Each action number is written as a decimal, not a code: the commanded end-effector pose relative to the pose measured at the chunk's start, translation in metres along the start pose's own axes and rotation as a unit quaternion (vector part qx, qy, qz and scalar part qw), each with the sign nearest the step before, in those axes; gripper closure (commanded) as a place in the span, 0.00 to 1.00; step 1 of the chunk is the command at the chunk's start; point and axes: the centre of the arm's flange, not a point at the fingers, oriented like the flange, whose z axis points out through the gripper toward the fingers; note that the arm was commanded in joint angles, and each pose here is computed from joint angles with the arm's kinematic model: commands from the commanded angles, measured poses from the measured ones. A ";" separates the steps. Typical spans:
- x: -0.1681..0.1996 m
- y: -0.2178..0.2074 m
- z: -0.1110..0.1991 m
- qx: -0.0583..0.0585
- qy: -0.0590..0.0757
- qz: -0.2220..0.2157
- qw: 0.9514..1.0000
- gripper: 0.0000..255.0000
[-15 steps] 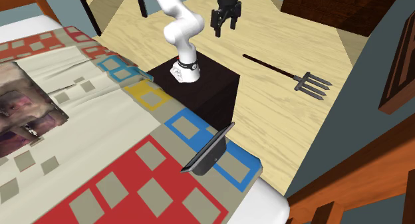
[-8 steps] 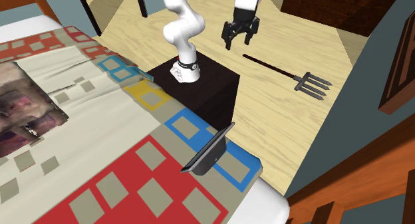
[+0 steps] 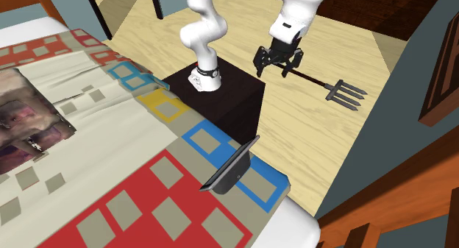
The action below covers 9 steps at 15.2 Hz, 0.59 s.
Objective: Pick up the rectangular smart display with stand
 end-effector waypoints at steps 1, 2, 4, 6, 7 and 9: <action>0.027 -0.001 0.010 -0.010 -0.009 0.043 0.999 0.00; 0.041 -0.001 0.014 -0.015 -0.014 0.064 0.998 0.00; 0.068 0.003 0.022 -0.024 -0.023 0.105 0.994 0.00; 0.095 0.009 0.031 -0.033 -0.032 0.146 0.988 0.00; 0.109 0.013 0.036 -0.038 -0.036 0.167 0.985 0.00; 0.135 0.023 0.045 -0.047 -0.045 0.208 0.976 0.00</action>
